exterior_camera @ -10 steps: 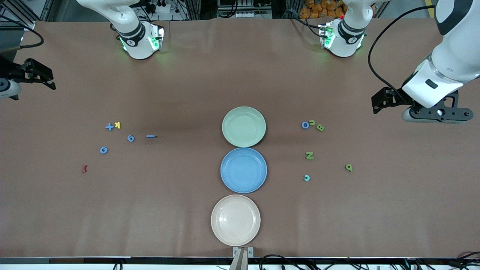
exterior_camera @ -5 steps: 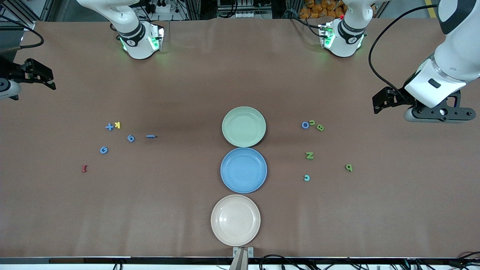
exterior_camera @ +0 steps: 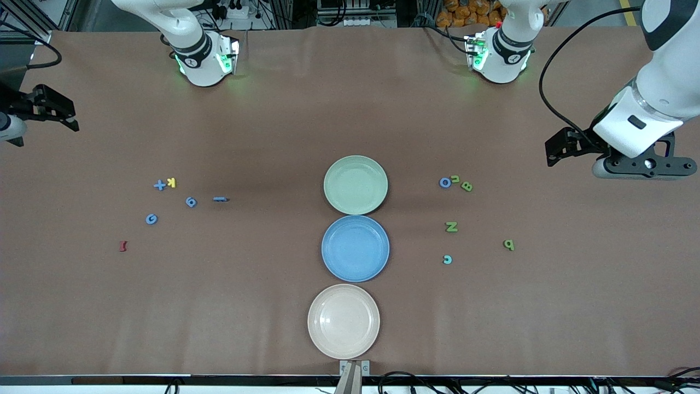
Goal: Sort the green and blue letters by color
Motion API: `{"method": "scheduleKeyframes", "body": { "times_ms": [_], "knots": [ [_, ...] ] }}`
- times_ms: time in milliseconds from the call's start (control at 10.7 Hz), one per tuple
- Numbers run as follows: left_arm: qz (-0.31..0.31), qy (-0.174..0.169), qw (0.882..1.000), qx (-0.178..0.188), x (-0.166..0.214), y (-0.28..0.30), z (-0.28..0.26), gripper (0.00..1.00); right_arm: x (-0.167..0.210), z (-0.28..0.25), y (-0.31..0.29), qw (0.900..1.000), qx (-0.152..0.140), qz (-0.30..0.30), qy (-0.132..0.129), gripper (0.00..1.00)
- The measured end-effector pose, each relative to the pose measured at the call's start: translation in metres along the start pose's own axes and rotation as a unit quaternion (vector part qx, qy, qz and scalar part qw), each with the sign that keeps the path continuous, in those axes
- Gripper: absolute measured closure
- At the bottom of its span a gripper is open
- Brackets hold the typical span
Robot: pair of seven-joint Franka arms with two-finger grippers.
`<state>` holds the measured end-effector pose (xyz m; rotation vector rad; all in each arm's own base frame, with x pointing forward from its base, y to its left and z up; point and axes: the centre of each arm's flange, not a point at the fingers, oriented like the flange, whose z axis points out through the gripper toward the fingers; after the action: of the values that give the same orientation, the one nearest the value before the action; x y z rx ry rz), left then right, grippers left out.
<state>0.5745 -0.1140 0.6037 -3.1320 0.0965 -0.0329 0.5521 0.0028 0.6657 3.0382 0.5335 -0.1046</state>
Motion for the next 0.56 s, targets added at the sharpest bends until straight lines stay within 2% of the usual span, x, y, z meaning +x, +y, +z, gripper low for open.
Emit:
{"method": "scheduleKeyframes", "body": {
  "times_ms": [187, 373, 560],
  "knots": [
    [-0.002, 0.0, 1.0, -0.001, 0.0, -0.002, 0.0, 0.0, -0.002, -0.011, -0.001, 1.0, -0.002, -0.001, 0.013, 0.0],
    [-0.001, 0.0, 1.0, -0.004, 0.0, 0.0, -0.001, 0.0, -0.001, -0.011, -0.004, 1.0, 0.021, -0.002, 0.019, 0.0],
    [0.004, 0.0, 1.0, -0.005, -0.001, 0.006, -0.001, 0.0, 0.004, 0.012, 0.003, 0.999, 0.034, 0.002, -0.012, 0.0]
  ]
}}
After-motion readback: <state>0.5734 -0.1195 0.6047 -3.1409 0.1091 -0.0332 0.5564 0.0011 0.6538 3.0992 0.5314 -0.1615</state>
